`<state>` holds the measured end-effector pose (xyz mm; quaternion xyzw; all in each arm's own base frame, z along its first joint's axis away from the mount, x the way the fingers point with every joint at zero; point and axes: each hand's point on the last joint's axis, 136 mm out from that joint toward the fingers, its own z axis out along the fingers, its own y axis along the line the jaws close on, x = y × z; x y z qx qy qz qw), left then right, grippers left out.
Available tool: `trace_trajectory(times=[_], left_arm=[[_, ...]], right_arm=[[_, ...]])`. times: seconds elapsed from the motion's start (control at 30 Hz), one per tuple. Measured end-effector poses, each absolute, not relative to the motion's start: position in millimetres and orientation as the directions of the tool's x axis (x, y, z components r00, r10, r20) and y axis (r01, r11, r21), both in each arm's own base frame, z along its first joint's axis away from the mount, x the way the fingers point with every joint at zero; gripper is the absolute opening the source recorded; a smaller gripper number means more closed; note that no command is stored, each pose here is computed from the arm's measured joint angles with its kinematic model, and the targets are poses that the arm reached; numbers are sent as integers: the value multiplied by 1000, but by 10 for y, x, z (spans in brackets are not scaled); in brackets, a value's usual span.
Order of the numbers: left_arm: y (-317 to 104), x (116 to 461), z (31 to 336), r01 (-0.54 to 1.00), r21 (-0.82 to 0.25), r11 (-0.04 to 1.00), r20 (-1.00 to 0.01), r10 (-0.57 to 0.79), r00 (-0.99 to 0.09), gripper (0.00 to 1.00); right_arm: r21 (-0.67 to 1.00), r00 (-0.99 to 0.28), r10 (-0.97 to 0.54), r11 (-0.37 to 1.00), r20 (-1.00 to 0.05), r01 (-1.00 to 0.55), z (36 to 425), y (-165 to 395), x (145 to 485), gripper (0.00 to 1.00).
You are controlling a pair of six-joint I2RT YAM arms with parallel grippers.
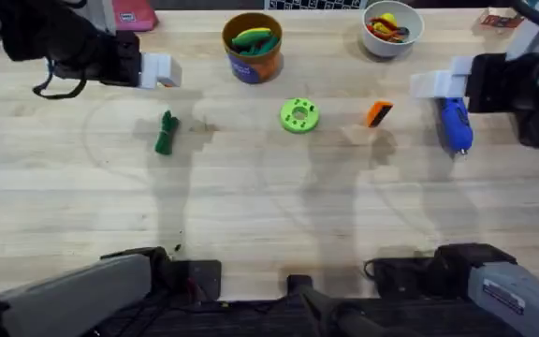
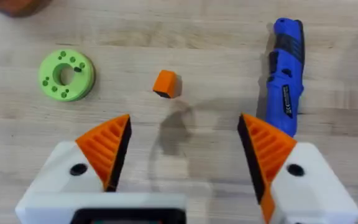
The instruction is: Pick up the gripper from the table and insert it into the empty holder that is missing its gripper. Then pick up a screw, insert it into the mounting hole, and use the screwdriver to tighten it. Finally, clean up the table by picking up the vegetable and placing it into the bucket.
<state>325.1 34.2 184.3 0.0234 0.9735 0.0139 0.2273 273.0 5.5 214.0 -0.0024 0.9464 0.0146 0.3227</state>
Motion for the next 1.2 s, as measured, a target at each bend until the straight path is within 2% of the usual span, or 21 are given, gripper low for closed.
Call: trace_trajectory(times=[0.27,0.53,0.7,0.9,1.1,1.2], left_arm=[[278,3306,1920,57,5,998,-467,53,-883,985],[125,3253,2557,100,-50,994,-526,59,-849,987],[17,2953,2869,122,-29,992,-580,82,-810,987],[-56,2351,3310,85,-14,996,-733,48,-678,987],[-70,1922,3464,55,-18,998,-861,13,-509,988],[-76,1808,3404,52,-18,998,-887,8,-461,985]], right_arm=[[26,-792,5,1000,-611,-14,2140,54,2730,994],[26,-792,5,1000,-611,-14,2141,55,2730,994],[26,-791,5,1000,-611,-14,2141,55,2730,994],[26,-792,5,1000,-611,-14,2140,55,2730,994],[26,-792,5,1000,-611,-14,2141,55,2730,994],[26,-792,5,1000,-611,-14,2140,55,2730,994]])
